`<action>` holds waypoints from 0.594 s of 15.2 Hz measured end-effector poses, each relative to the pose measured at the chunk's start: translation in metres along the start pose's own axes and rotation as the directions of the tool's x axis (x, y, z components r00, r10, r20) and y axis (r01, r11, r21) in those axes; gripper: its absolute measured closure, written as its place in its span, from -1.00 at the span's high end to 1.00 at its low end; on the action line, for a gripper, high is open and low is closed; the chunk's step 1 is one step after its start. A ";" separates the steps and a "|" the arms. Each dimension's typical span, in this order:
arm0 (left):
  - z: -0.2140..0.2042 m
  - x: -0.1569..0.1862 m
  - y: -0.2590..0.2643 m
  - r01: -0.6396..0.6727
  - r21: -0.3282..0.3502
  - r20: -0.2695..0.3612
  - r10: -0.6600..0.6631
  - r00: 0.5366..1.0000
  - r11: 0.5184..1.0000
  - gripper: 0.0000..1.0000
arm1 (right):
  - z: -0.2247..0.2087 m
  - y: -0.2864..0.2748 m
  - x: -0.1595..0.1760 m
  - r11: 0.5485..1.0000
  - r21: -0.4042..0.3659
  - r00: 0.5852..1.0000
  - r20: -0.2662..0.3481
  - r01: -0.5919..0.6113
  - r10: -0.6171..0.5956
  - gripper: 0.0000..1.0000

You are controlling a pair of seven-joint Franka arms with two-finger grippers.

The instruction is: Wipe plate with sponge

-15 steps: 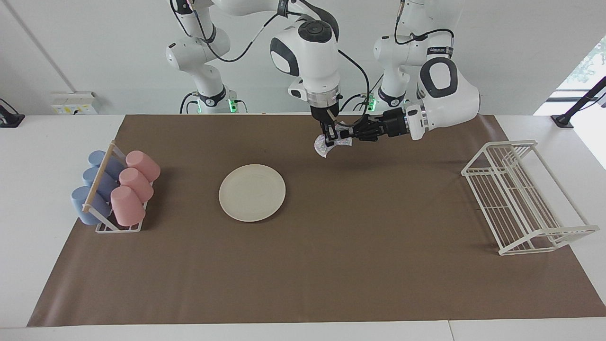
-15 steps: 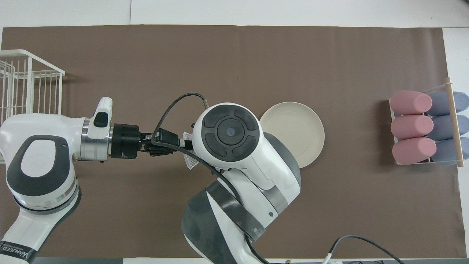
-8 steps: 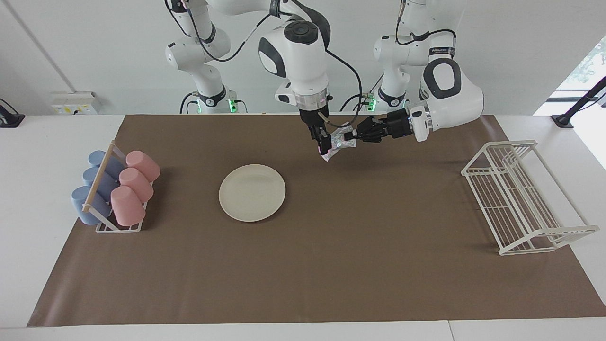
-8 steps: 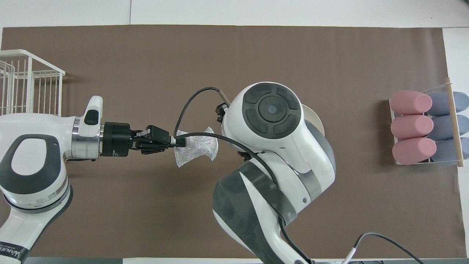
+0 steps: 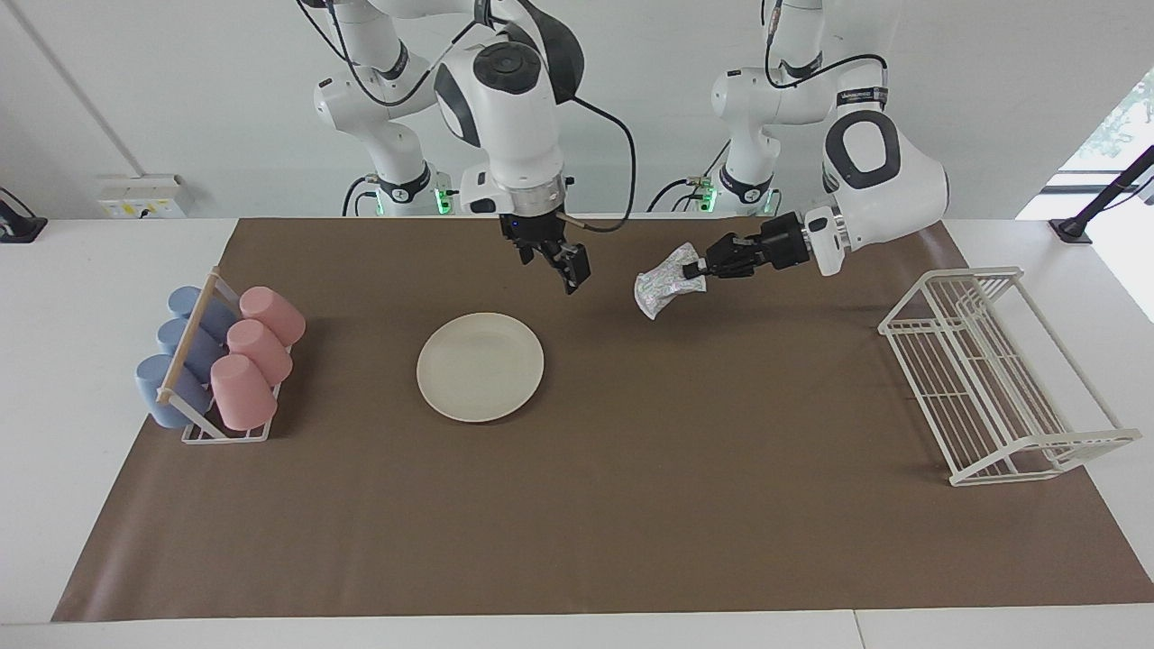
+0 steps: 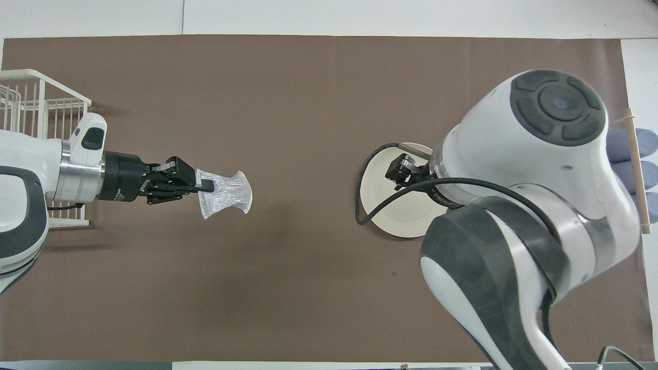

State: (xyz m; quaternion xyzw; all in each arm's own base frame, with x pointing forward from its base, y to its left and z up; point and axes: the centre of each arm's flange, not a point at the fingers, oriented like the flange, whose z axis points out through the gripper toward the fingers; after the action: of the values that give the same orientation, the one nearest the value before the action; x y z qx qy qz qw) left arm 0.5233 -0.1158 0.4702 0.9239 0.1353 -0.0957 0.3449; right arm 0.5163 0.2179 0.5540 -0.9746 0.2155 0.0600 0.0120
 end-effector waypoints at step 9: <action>-0.068 0.035 0.020 0.044 0.663 -0.124 0.052 0.991 0.747 -0.91 | -0.020 0.096 0.059 0.884 0.012 0.884 0.029 0.467 -0.467 1.00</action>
State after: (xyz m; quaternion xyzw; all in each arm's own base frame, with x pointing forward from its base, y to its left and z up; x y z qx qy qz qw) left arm 0.5689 -0.0788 0.5241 0.9906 0.1134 -0.0744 -0.0158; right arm 0.5308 0.1049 0.5668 -0.9968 -0.0252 0.0697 0.0316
